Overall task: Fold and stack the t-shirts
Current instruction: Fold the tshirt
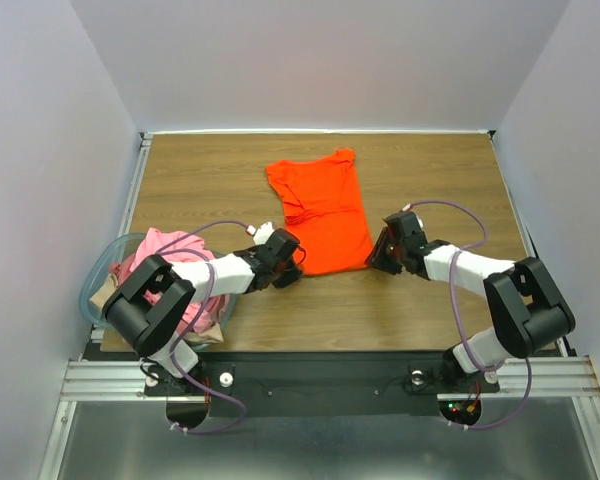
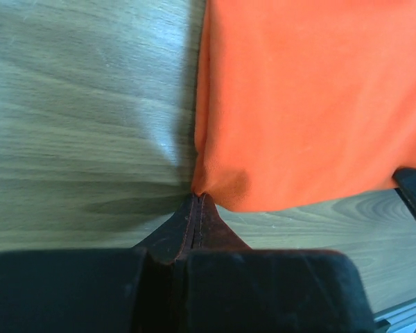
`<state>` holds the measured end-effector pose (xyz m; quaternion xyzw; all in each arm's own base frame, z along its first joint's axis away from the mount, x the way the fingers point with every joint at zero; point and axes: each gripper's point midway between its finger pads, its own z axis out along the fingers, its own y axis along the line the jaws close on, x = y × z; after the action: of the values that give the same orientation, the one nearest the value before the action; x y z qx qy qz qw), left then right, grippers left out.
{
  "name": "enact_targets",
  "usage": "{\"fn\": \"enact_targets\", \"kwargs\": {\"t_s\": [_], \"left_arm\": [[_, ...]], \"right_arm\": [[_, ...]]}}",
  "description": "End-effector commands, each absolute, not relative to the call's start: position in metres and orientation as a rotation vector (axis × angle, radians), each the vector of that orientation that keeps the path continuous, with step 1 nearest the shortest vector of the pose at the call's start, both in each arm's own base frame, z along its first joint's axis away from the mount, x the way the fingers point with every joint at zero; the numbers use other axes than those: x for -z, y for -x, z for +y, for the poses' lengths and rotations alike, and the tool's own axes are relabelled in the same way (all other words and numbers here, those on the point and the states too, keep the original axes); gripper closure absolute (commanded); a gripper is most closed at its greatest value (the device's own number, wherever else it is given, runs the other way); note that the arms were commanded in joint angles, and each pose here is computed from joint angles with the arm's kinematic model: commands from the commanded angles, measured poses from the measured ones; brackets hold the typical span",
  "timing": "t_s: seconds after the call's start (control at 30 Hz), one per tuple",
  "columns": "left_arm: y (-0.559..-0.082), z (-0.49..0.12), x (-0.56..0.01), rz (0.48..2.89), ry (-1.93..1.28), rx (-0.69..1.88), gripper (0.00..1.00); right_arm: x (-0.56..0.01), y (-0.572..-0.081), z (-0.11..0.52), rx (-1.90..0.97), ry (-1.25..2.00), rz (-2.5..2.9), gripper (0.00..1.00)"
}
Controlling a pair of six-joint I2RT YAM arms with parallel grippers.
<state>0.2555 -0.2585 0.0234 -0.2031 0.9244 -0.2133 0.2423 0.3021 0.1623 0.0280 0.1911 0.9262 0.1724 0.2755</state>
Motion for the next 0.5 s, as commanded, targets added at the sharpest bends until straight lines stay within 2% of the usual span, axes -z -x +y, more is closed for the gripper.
{"fn": "enact_targets", "kwargs": {"t_s": [0.0, 0.03, 0.07, 0.13, 0.2, 0.47], "left_arm": [[-0.251, -0.253, -0.014, 2.562, 0.533, 0.538, 1.0], [-0.25, -0.255, -0.015, 2.564, 0.525, 0.548, 1.0], [-0.25, -0.258, -0.017, 2.553, 0.517, 0.573, 1.0], [-0.245, -0.262, -0.021, 2.548, 0.494, 0.605, 1.0], [-0.233, -0.268, -0.026, 2.538, 0.45, 0.63, 1.0], [-0.17, -0.299, -0.047, 2.554, 0.38, 0.807, 1.0]], "right_arm": [[-0.017, -0.303, 0.158, -0.421, -0.515, 2.495, 0.67], [-0.015, -0.302, 0.158, -0.413, -0.514, 2.498, 0.76], [-0.015, -0.301, 0.157, -0.414, -0.513, 2.5, 0.8], [-0.017, -0.297, 0.158, -0.436, -0.504, 2.503, 0.94], [-0.024, -0.288, 0.159, -0.477, -0.486, 2.492, 0.99], [-0.051, -0.252, 0.134, -0.453, -0.431, 2.431, 1.0]]}}
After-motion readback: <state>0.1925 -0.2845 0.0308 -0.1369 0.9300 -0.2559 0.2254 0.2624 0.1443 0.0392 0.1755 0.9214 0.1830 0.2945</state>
